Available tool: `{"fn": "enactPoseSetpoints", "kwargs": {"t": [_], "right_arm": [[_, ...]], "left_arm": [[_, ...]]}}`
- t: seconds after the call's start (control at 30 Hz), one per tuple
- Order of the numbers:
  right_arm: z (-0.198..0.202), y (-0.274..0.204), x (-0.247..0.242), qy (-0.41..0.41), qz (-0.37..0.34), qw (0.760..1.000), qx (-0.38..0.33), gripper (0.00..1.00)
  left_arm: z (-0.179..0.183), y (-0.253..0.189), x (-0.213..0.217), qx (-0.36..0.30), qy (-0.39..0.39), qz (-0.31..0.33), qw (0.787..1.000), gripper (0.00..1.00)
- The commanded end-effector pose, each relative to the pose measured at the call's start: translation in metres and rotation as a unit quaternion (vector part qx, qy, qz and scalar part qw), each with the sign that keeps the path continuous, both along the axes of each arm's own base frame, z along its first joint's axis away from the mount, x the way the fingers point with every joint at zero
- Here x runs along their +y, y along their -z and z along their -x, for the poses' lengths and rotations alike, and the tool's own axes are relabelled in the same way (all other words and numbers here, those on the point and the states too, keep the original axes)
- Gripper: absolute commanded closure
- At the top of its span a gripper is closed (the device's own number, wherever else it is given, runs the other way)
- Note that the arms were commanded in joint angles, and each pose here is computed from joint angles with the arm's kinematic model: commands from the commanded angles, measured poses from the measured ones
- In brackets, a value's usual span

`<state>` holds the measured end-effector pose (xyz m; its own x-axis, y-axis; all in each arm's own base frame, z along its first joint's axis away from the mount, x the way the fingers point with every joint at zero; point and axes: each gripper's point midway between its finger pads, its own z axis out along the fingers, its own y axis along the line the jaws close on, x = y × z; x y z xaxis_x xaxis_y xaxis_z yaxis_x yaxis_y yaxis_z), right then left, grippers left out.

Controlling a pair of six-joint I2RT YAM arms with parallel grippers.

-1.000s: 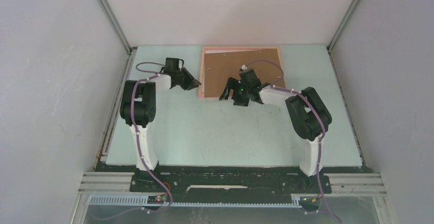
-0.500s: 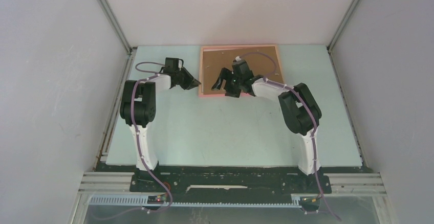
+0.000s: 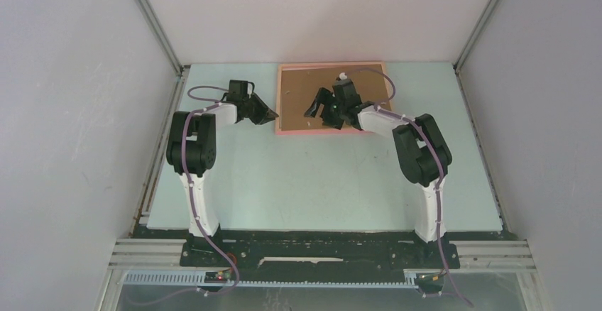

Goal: Put the photo into the frame

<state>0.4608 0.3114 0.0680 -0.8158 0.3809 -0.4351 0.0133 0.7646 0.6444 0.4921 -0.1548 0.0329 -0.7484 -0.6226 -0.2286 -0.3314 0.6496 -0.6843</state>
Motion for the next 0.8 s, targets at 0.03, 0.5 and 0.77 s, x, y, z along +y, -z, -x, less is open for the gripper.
{"fn": "enactPoseSetpoints", "kwargs": {"t": [0.03,0.5,0.77], "right_arm": [[0.002,-0.014,-0.024,0.019,0.032,0.999,-0.024,0.11],[0.012,-0.014,-0.037,0.022,0.035,0.999,-0.024,0.11],[0.017,-0.003,-0.04,0.023,0.027,0.999,-0.007,0.11]], "left_arm": [[0.002,0.014,0.009,0.024,-0.007,-0.017,1.0,0.82],[0.002,0.014,0.009,0.024,-0.007,-0.017,1.0,0.82],[0.002,0.014,0.009,0.024,-0.007,-0.018,1.0,0.82]]}}
